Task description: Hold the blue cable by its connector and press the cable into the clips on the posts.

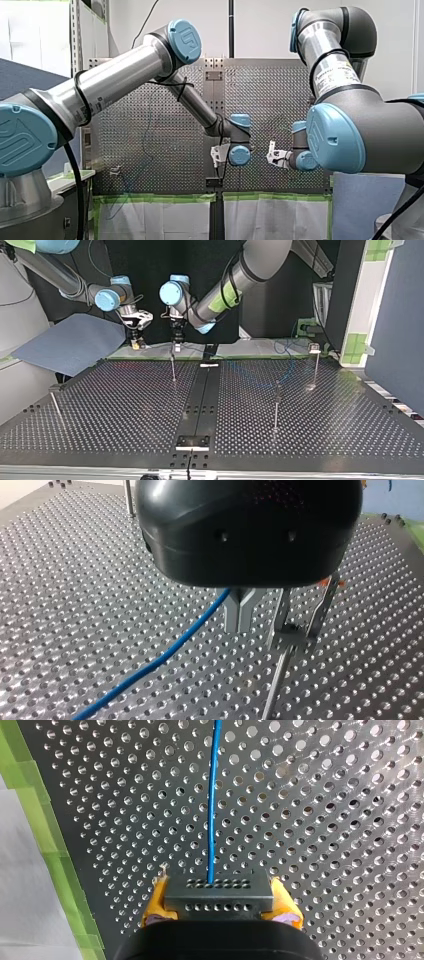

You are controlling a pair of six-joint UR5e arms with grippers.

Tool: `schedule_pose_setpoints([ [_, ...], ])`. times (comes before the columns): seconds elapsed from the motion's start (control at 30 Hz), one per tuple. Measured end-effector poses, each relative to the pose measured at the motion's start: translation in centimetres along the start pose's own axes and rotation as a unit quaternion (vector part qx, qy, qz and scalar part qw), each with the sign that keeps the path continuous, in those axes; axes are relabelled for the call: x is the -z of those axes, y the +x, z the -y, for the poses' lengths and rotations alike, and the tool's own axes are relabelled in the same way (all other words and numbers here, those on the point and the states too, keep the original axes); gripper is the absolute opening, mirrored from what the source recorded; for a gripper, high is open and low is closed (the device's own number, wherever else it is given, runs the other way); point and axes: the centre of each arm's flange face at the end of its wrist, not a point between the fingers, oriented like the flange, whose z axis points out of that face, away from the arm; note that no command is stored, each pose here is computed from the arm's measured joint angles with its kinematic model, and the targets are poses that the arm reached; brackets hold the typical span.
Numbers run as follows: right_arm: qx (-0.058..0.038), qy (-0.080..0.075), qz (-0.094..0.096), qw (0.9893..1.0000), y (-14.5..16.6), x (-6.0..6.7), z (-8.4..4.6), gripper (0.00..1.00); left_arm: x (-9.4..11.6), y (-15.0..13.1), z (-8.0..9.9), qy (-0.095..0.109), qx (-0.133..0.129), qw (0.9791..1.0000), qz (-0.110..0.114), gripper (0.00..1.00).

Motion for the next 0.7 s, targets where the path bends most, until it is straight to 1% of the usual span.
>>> schedule_pose_setpoints([
  [0.17,0.0006,0.0,-0.002,1.0,0.1,-0.1,0.0,0.0,0.9,1.7,0.3,0.005,-0.008,0.9999,-0.008,0.01],
  [0.27,0.0013,0.001,-0.004,1.0,0.3,-0.3,0.0,0.0,0.8,3.2,0.0,0.009,-0.01,0.9998,-0.011,0.01],
  [0.37,0.0018,0.001,-0.006,1.0,0.5,-0.5,0.0,0.0,0.4,4.0,-0.5,0.01,-0.011,0.9998,-0.013,0.01],
  [0.5,0.0022,0.001,-0.007,1.0,0.6,-0.6,-0.1,0.0,-0.2,4.2,-1.1,0.012,-0.012,0.9998,-0.014,0.01],
  [0.7,0.0025,0.002,-0.008,1.0,0.7,-0.7,-0.1,0.0,-1.4,4.1,-2.2,0.01,-0.013,0.9998,-0.013,0.01],
])
